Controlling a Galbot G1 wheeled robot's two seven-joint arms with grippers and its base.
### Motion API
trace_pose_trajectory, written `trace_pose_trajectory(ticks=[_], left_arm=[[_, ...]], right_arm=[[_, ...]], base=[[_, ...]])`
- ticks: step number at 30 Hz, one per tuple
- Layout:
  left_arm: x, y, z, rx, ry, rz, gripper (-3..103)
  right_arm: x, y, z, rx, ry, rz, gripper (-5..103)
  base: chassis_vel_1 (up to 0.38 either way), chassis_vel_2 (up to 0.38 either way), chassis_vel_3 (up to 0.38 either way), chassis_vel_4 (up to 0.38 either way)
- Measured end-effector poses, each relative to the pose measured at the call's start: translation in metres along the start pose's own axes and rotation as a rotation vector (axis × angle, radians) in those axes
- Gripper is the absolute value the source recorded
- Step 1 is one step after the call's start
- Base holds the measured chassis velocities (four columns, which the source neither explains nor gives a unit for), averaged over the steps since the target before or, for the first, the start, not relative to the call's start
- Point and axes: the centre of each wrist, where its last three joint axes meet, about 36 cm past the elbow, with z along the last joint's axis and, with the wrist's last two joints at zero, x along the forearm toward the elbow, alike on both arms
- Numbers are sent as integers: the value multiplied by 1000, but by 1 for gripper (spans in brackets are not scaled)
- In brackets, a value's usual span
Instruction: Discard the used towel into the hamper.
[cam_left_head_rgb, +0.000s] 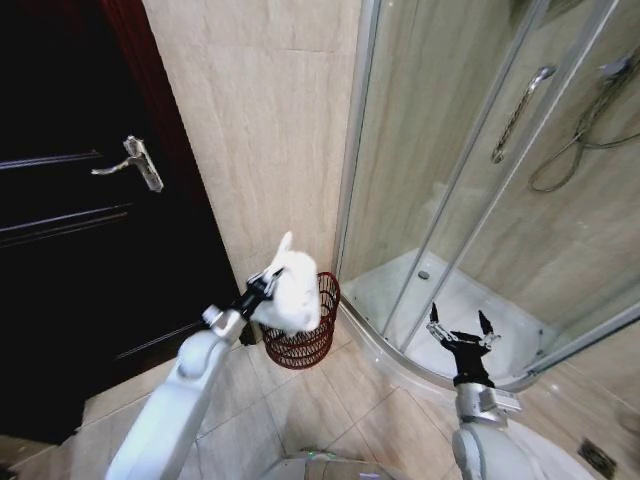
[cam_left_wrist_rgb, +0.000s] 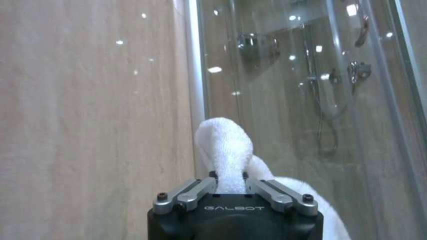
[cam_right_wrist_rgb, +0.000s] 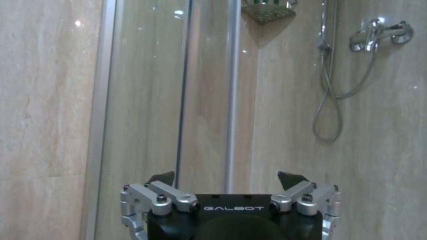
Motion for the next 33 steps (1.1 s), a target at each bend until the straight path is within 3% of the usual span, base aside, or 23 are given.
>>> trace_pose_trajectory(ticks=[7, 11, 15, 24, 26, 27, 28, 30, 31, 33], left_arm=[[-37, 14, 39, 17, 57, 3, 6], [-46, 25, 66, -24, 81, -23, 6], [-46, 38, 93, -89, 145, -78, 6], [-37, 32, 114, -139, 243, -111, 6], [-30, 25, 106, -120, 304, -53, 4], [-26, 22, 99, -110, 334, -8, 8], [-26, 22, 99, -110, 334, -8, 8], [-22, 21, 84, -95, 399, 65, 19], [-22, 21, 84, -95, 399, 65, 19], [-24, 20, 64, -77, 491, 102, 30]], right_arm=[[8, -4, -3, 14, 5, 6, 100], [8, -3, -3, 15, 0, 5, 100], [9, -2, -2, 12, -4, 2, 100], [10, -4, 4, 10, -3, 2, 100], [11, -5, 4, 6, -3, 5, 100], [11, -6, 4, 6, -3, 7, 100], [11, -6, 4, 6, -3, 7, 100], [11, -9, 5, 6, -3, 13, 100], [11, -9, 5, 6, -3, 13, 100], [12, -11, 5, 4, -2, 13, 100]], base=[[0, 0, 0, 0], [0, 0, 0, 0], [0, 0, 0, 0], [0, 0, 0, 0], [0, 0, 0, 0], [0, 0, 0, 0], [0, 0, 0, 0], [0, 0, 0, 0], [0, 0, 0, 0], [0, 0, 0, 0]])
